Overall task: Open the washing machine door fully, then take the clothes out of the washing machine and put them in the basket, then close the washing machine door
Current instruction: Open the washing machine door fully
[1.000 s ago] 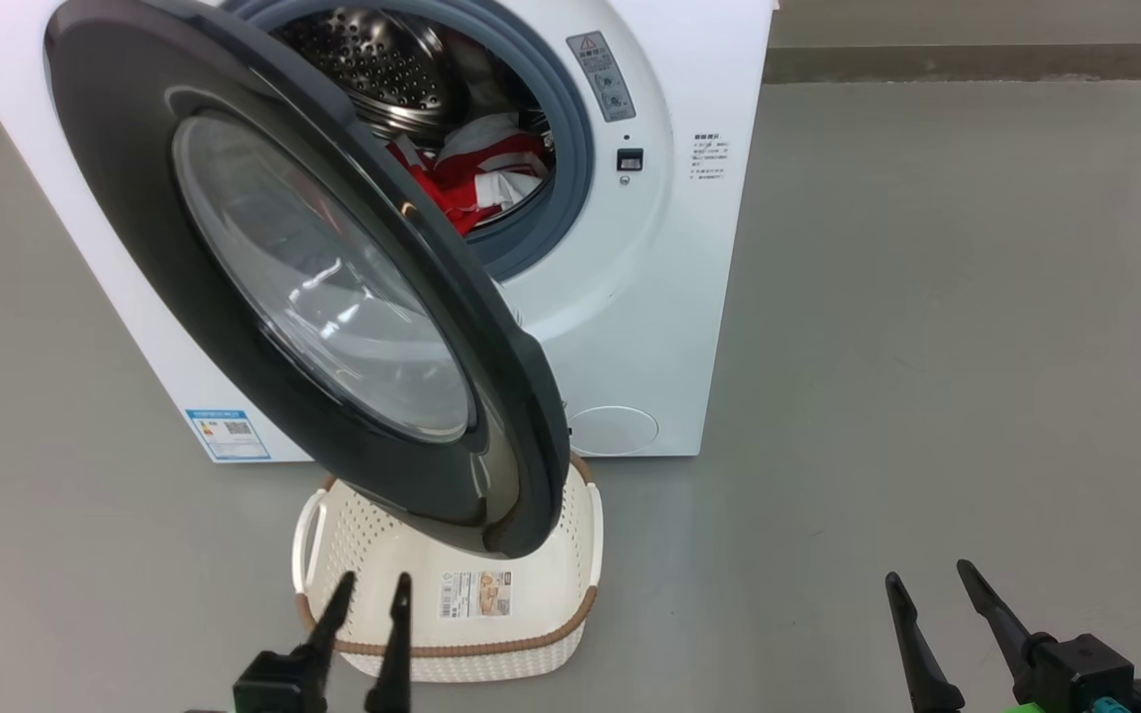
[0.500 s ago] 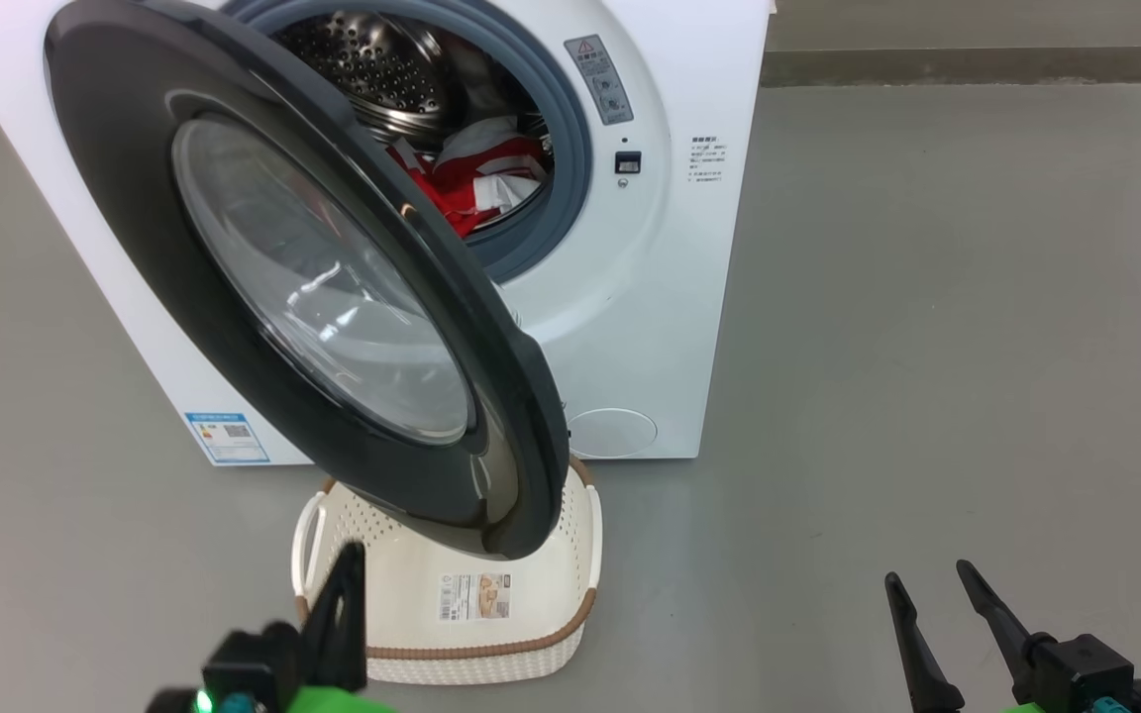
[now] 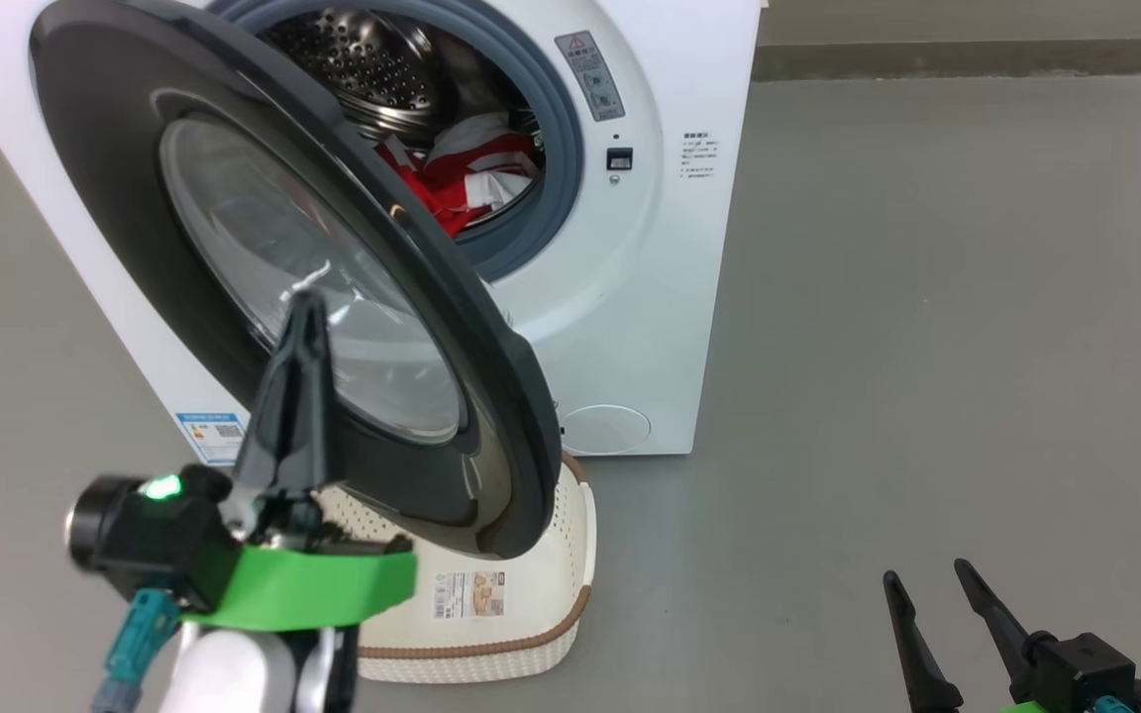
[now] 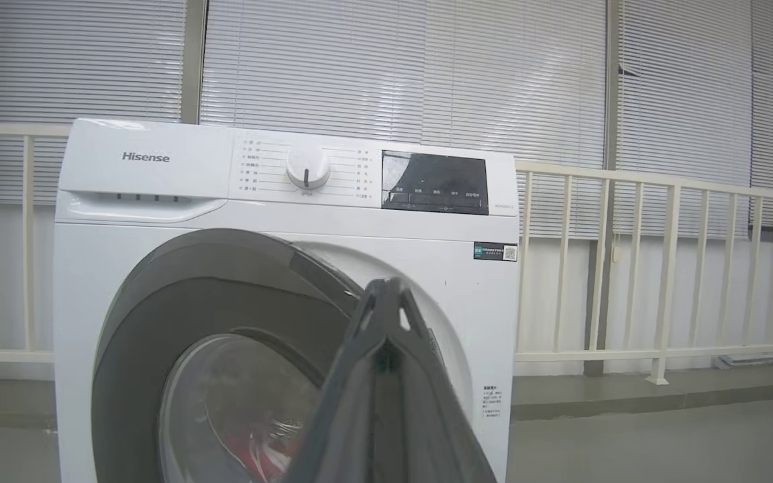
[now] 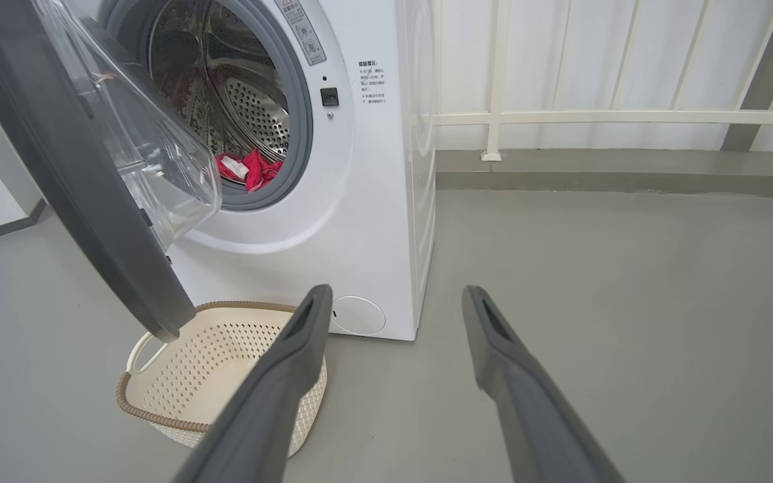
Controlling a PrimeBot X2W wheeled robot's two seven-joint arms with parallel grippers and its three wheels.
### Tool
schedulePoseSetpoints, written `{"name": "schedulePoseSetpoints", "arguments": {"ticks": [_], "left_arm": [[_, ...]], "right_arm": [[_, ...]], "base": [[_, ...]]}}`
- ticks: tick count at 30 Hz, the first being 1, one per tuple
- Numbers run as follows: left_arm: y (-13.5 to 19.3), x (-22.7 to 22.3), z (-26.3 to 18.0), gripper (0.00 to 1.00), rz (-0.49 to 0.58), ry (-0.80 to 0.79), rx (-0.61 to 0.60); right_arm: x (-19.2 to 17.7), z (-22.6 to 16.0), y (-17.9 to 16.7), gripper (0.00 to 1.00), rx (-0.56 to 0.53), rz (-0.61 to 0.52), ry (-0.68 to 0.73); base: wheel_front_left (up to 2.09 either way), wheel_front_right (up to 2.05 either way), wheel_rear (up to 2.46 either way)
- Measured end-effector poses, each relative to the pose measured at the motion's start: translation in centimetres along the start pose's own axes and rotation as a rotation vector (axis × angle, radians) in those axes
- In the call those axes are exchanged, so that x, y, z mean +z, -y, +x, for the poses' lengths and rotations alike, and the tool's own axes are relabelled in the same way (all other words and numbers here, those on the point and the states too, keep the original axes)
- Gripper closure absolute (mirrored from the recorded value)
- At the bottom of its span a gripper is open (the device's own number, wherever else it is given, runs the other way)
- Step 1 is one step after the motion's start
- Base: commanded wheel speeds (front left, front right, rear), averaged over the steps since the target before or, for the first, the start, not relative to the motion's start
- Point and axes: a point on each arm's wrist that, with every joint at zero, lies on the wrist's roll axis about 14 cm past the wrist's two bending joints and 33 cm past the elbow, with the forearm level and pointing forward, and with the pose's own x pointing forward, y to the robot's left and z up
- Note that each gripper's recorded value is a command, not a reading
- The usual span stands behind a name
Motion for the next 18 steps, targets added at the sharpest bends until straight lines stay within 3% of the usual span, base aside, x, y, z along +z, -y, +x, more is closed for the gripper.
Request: {"name": "schedulePoseSetpoints", "arguments": {"ticks": [4, 9, 18], "left_arm": [[3.5, 1.9, 1.1, 1.0, -0.034, 0.068, -0.098], [8.4, 1.2, 0.8, 1.0, -0.137, 0.036, -0.226], [14.1, -6.0, -1.9, 1.0, -0.257, -0.251, -0.351]], "right_arm": [[0.0, -0.1, 0.3, 0.0, -0.01, 0.005, 0.0], [0.0, -0.1, 0.6, 0.0, -0.022, 0.007, 0.001], [0.0, -0.3, 1.2, 0.0, -0.043, 0.01, 0.001]], "base": [[0.0, 0.0, 0.0], [0.0, 0.0, 0.0], [0.0, 0.0, 0.0]]}}
